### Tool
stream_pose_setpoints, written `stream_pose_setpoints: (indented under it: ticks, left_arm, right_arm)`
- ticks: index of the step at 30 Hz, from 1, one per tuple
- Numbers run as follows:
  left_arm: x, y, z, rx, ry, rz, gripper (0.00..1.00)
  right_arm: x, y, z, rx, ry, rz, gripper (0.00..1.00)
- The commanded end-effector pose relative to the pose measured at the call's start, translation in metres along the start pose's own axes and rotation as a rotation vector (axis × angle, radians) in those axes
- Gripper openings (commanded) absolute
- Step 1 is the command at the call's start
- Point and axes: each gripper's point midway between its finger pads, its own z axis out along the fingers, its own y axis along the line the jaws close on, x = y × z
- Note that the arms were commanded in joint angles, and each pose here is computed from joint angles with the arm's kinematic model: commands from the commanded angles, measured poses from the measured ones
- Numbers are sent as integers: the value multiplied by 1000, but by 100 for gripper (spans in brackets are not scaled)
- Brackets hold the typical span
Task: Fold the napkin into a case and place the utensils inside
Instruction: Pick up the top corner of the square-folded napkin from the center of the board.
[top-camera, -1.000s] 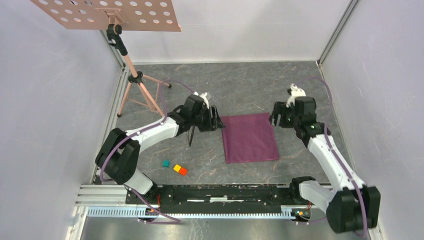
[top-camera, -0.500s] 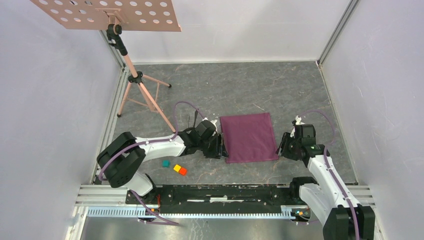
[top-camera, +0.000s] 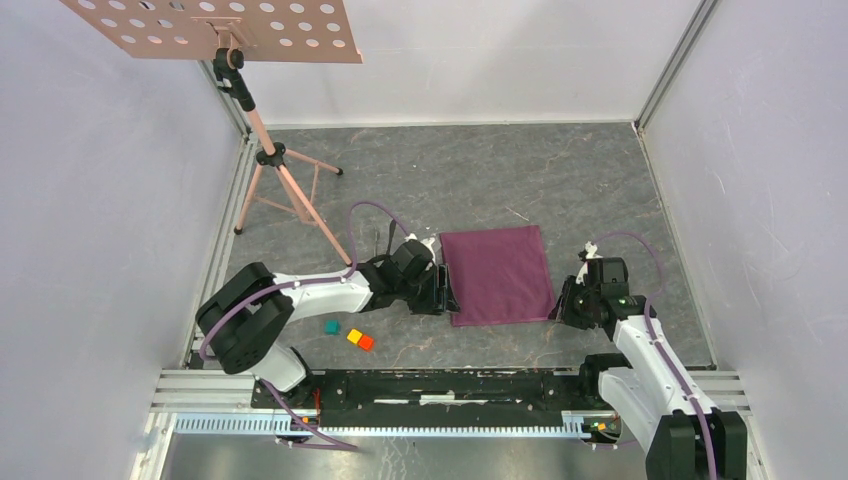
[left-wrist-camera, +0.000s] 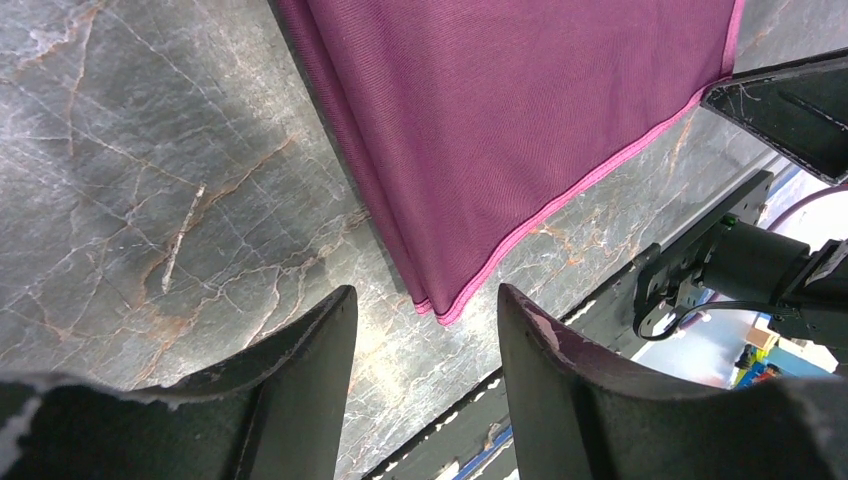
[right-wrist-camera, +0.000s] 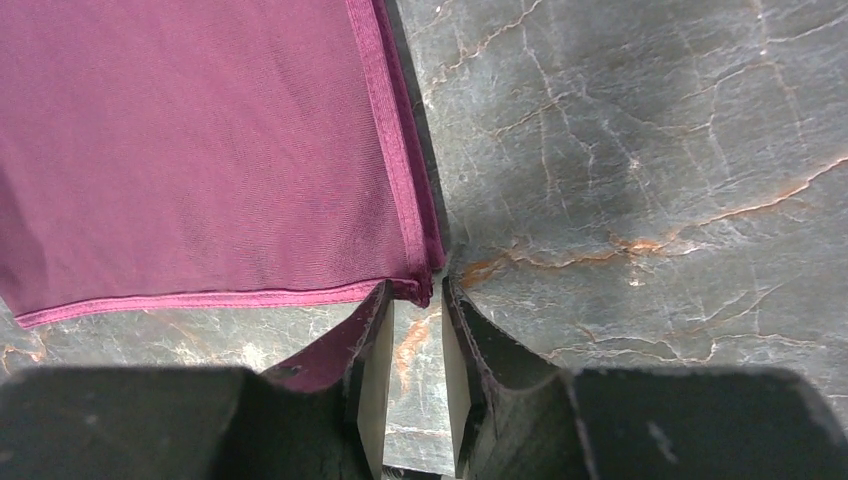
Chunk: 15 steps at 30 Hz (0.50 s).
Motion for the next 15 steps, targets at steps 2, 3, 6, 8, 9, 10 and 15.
stream_pose_setpoints:
  ticks: [2, 3, 6, 8, 9, 10, 15]
  left_arm:
    - [-11, -15, 3, 38, -28, -3, 61]
    - [-11, -15, 3, 37, -30, -1, 61]
    - [-11, -14, 2, 36, -35, 1, 61]
    - [-11, -14, 3, 34, -33, 0, 61]
    - [-10, -13, 3, 33, -29, 0, 61]
    - [-9, -13, 3, 33, -28, 0, 61]
    - [-7, -9, 4, 24, -23, -1, 61]
  right_arm:
    - [-16, 5, -5, -11, -51, -16, 30]
    - [-17, 5, -6, -7, -49, -21, 31]
    - [-19, 6, -8, -8, -51, -31, 34]
    - [-20, 7, -8, -11, -53, -32, 33]
    - [-21, 7, -8, -11, -57, -32, 33]
    - [-23, 8, -9, -14, -62, -35, 33]
    - [-29, 11, -11, -22, -78, -41, 30]
